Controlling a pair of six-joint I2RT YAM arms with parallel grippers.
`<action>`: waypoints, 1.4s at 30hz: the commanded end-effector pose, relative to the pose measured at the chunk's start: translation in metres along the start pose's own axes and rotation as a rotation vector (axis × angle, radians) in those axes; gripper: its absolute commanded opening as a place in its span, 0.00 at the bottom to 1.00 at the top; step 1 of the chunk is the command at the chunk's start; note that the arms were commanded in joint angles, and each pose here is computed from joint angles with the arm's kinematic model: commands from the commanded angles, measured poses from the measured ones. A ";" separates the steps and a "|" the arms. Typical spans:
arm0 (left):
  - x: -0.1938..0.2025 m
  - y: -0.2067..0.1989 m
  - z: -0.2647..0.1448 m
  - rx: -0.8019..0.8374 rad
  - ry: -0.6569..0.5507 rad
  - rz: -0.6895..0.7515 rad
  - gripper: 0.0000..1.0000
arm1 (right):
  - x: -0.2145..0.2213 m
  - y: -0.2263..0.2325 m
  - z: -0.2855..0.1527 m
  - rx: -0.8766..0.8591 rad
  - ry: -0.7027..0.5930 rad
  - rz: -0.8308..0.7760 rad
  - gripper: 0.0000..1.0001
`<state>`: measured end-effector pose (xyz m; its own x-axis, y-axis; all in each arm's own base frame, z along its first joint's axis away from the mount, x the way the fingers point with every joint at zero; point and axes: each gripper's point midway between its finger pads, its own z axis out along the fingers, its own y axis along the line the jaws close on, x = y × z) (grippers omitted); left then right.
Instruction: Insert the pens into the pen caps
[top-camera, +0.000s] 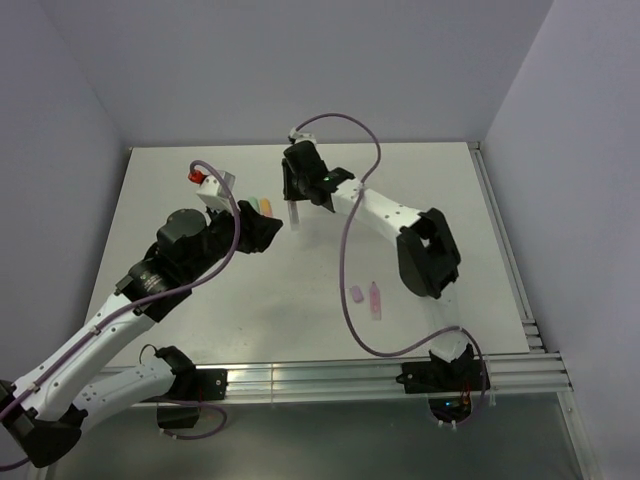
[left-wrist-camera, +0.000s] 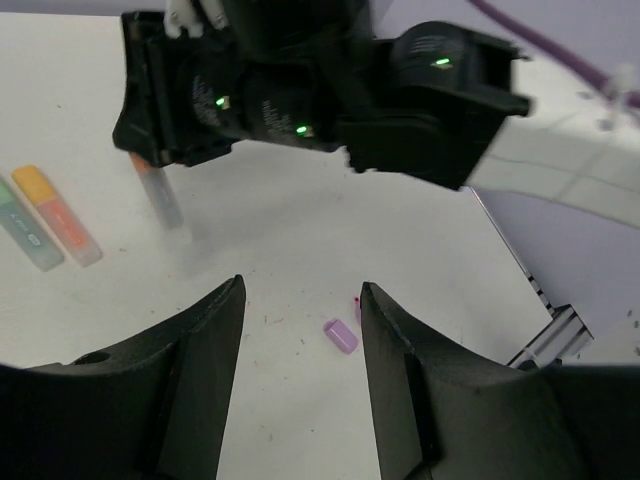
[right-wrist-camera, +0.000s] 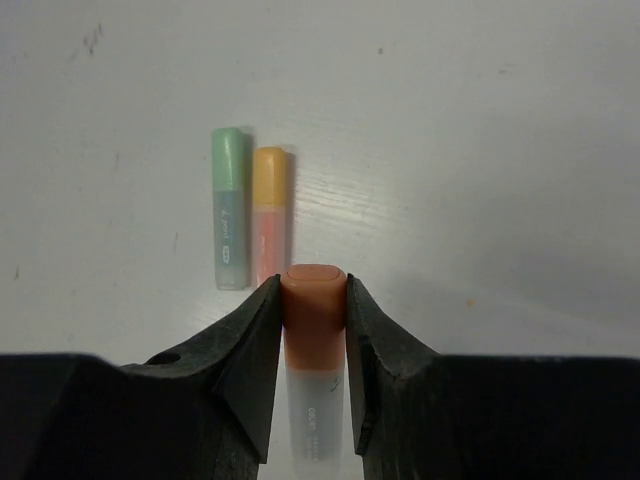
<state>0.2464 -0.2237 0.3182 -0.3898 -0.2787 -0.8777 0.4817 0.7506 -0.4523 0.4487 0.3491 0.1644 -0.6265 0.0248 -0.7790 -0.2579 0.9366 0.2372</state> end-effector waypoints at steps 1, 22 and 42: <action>-0.029 -0.002 -0.009 -0.024 -0.075 0.023 0.55 | -0.014 0.022 0.022 -0.084 -0.011 -0.018 0.00; -0.035 -0.004 -0.019 0.026 -0.117 0.048 0.56 | 0.019 0.009 0.109 -0.016 0.076 -0.031 0.12; -0.029 0.006 -0.013 0.018 -0.102 0.034 0.55 | 0.023 0.002 0.115 -0.046 0.096 -0.034 0.47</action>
<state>0.2501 -0.2023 0.3339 -0.3226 -0.2928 -0.9001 0.4851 0.7655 -0.4228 0.5083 0.3860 0.0518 -0.7292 -0.0544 -0.6821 -0.2798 0.9334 0.2246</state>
